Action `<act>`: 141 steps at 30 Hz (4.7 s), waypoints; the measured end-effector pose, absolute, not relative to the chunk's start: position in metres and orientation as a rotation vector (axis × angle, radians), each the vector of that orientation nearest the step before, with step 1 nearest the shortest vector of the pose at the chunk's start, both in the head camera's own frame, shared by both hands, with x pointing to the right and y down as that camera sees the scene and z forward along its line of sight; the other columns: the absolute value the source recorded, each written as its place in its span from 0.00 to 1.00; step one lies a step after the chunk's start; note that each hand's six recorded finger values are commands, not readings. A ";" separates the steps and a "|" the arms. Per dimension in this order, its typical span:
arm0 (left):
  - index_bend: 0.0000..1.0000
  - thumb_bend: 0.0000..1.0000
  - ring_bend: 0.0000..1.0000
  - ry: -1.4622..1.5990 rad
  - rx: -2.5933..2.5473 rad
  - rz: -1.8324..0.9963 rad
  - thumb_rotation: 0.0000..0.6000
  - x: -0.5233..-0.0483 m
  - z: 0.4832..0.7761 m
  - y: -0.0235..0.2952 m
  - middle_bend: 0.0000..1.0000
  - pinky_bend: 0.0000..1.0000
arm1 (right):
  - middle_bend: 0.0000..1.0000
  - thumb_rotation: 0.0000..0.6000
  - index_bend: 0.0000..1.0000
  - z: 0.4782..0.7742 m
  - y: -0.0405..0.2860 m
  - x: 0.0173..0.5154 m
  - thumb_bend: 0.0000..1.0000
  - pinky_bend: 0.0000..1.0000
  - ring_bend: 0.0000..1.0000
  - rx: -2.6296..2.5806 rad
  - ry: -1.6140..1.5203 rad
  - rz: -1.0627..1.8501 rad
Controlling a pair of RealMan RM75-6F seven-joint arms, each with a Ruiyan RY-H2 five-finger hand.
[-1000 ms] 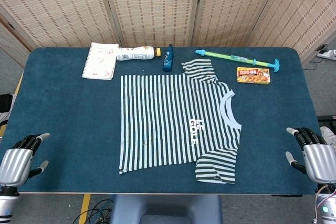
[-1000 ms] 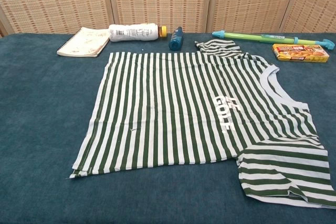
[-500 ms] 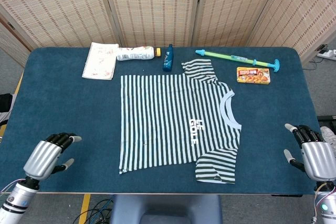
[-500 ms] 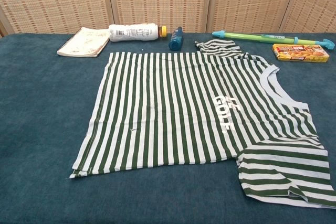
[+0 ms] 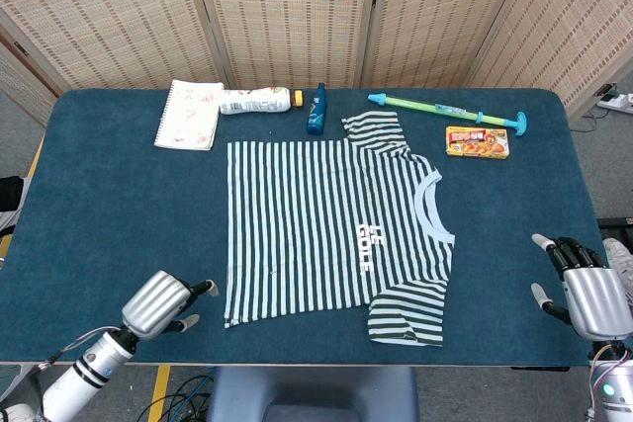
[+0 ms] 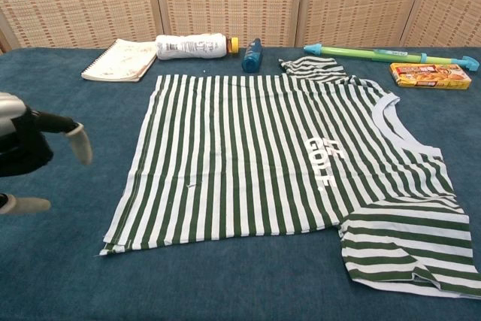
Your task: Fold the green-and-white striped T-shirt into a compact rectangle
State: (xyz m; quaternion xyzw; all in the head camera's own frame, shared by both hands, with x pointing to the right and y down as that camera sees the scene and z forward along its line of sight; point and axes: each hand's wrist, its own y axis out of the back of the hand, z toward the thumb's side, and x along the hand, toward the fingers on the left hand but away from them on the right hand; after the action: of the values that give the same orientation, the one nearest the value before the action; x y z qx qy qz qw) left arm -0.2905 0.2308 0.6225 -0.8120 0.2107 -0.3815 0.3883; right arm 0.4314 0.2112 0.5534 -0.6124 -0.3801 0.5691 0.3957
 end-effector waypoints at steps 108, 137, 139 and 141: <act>0.55 0.58 0.91 0.338 -2.093 -1.124 1.00 -0.214 0.709 0.242 0.98 1.00 | 0.28 1.00 0.14 0.559 0.217 0.447 0.30 0.27 0.25 -1.553 -0.991 1.477; 0.55 0.57 0.91 0.402 -2.109 -1.129 1.00 -0.212 0.708 0.239 0.98 1.00 | 0.95 1.00 0.40 0.643 0.210 0.367 0.20 1.00 1.00 -1.636 -0.474 1.233; 0.55 0.57 0.91 0.401 -2.109 -1.133 1.00 -0.213 0.708 0.239 0.98 1.00 | 0.97 1.00 0.41 0.651 0.212 0.364 0.20 1.00 1.00 -1.647 -0.451 1.224; 0.55 0.57 0.91 0.401 -2.108 -1.136 1.00 -0.213 0.709 0.239 0.98 1.00 | 0.97 1.00 0.42 0.658 0.214 0.361 0.19 1.00 1.00 -1.656 -0.435 1.217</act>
State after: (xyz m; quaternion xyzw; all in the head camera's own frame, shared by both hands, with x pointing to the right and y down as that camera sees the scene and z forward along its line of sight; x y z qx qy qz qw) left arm -0.2135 0.2393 0.7088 -0.8136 0.1547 -0.4382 0.3493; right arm 0.3614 0.2135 0.6578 -0.6841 -0.1797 0.5026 0.4972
